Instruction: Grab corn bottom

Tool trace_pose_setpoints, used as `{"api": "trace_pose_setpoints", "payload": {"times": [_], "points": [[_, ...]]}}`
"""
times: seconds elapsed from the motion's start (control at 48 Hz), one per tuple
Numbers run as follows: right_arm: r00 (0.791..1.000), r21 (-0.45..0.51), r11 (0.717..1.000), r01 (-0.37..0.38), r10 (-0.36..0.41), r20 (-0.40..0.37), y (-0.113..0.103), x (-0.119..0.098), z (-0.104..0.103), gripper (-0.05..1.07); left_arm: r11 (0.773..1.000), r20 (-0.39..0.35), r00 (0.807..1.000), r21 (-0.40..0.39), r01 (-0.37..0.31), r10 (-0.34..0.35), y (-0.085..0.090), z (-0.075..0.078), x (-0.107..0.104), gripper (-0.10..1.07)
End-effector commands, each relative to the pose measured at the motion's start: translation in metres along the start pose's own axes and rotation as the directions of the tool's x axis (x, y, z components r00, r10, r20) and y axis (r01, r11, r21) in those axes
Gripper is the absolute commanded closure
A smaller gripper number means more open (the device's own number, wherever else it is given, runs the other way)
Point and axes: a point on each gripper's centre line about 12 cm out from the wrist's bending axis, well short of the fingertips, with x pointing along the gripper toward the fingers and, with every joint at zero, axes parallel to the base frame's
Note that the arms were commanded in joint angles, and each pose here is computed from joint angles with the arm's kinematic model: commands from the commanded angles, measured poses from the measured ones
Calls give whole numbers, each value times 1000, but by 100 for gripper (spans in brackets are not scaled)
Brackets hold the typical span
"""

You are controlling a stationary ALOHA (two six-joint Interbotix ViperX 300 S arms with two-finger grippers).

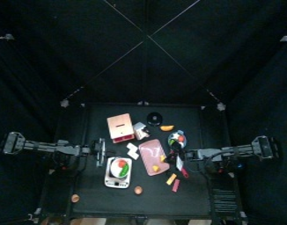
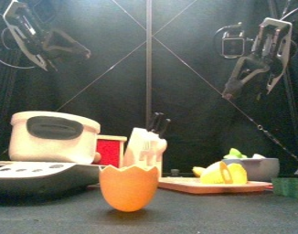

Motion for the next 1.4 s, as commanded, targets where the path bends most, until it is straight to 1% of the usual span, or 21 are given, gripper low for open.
{"api": "trace_pose_setpoints", "payload": {"times": [0.0, 0.062, 0.188, 0.312, 0.396, 0.479, 0.542, 0.646, 0.812, 0.875, 0.917, 0.979, 1.042, 1.104, 1.188, 1.375], "points": [[1000, 68, 998, 10, -10, 12, -1, 3, 8, 91, 1000, 31, 1000, 2, 5, -5, -1, 11, 5, 101], [999, 109, 993, 37, -35, -17, -5, 9, 5, 86, 1000, 26, 1000, 3, 8, -8, -2, 10, 5, 101], [993, 167, 982, 92, -79, -85, -11, 23, -4, 70, 1000, 20, 1000, 4, 18, -18, -5, 8, 7, 101], [979, 209, 965, 160, -127, -162, -16, 40, -10, 52, 1000, 12, 999, 6, 30, -30, -8, 5, 9, 101], [961, 225, 949, 219, -170, -219, -21, 51, -14, 39, 999, 7, 999, 4, 33, -33, -9, 4, 10, 101], [943, 224, 938, 266, -205, -263, -24, 60, -16, 29, 999, 7, 999, 2, 38, -38, -10, 4, 10, 101], [929, 230, 926, 299, -228, -290, -25, 66, -16, 23, 999, 7, 999, 3, 46, -46, -12, 4, 10, 101], [898, 217, 905, 366, -282, -338, -29, 74, -17, 15, 998, 7, 998, 4, 55, -55, -14, 4, 10, 101], [850, 171, 873, 456, -371, -374, -37, 81, -15, 12, 997, 5, 997, 5, 72, -72, -19, 3, 9, 101], [839, 155, 865, 478, -397, -372, -39, 82, -13, 12, 997, 4, 997, 5, 74, -74, -19, 3, 9, 101], [837, 154, 861, 485, -407, -365, -39, 83, -12, 12, 997, 5, 997, 2, 73, -73, -19, 3, 9, 101], [841, 156, 859, 488, -414, -349, -39, 84, -8, 12, 997, 5, 997, -3, 71, -71, -19, 3, 9, 101], [845, 156, 859, 487, -419, -331, -39, 85, -5, 12, 998, 5, 998, -8, 69, -69, -19, 3, 9, 101], [845, 142, 861, 488, -427, -322, -40, 85, -3, 12, 998, 5, 998, -8, 69, -69, -18, 3, 9, 101], [840, 129, 860, 494, -433, -328, -42, 85, -7, 12, 998, 5, 998, -11, 68, -68, -18, 3, 9, 101], [837, 127, 859, 495, -432, -336, -41, 85, -10, 12, 998, 4, 998, -21, 64, -64, -18, 2, 9, 101]]}}
